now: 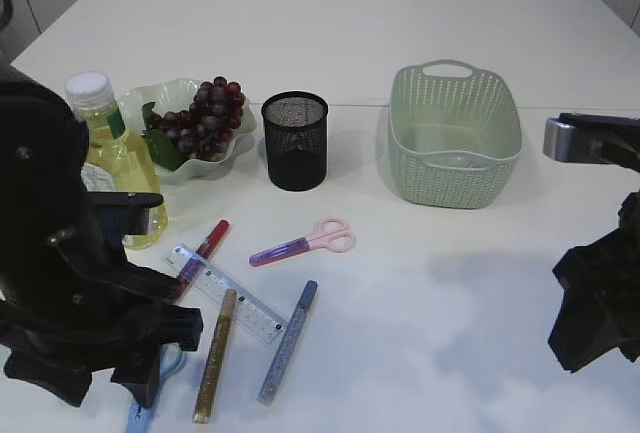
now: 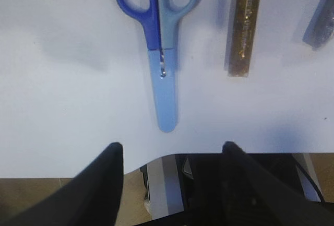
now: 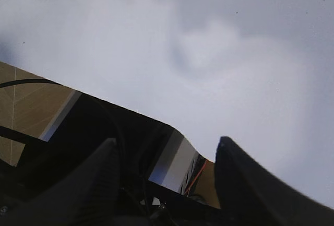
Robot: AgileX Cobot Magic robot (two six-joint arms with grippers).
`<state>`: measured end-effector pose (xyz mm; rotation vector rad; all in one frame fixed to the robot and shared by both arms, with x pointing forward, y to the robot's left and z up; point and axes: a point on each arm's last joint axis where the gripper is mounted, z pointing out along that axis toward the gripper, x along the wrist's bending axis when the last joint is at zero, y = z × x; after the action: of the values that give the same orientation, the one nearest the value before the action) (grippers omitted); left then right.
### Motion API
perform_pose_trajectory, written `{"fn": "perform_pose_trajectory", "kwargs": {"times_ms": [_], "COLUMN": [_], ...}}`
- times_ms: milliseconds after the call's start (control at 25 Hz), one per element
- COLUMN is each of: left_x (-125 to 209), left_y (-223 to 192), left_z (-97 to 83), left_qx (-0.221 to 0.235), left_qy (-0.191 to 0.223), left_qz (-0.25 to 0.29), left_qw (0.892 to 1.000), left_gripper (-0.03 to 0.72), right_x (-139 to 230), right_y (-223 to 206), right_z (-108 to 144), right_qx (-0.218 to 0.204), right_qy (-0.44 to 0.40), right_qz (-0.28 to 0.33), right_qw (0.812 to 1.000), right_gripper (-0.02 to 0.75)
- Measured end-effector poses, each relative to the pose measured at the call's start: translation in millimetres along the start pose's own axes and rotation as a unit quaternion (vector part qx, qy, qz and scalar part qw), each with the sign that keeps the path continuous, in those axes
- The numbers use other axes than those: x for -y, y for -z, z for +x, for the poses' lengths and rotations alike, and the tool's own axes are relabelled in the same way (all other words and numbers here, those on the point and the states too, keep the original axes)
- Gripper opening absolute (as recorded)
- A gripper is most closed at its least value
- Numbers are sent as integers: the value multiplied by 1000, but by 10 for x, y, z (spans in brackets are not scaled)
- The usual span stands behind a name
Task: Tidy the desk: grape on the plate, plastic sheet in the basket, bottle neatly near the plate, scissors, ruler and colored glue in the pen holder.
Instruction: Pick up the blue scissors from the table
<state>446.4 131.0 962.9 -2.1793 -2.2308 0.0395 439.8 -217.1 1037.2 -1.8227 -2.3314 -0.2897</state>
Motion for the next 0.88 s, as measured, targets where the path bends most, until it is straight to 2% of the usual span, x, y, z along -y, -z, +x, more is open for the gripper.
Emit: {"fn": "perform_pose_trajectory", "kwargs": {"times_ms": [200, 480, 760, 880], "left_x": [-34, -70, -112, -129], "left_y": [-88, -198, -202, -264], "left_z": [-17, 148, 119, 114], "left_qx": [9, 8, 25, 20], "left_qy": [7, 37, 38, 39], "left_qz": [-11, -9, -30, -24], "left_qw": [1000, 999, 999, 999], "left_gripper": [401, 384, 383, 382], "right_x": [0, 1, 2, 2], "right_y": [0, 0, 0, 0], "right_z": [6, 14, 16, 16], "right_qx": [-3, -7, -9, -9], "right_qy": [-1, -3, -3, -3], "right_qz": [0, 1, 1, 1], "right_qw": [1000, 1000, 1000, 1000], "right_gripper": [459, 459, 459, 459]}}
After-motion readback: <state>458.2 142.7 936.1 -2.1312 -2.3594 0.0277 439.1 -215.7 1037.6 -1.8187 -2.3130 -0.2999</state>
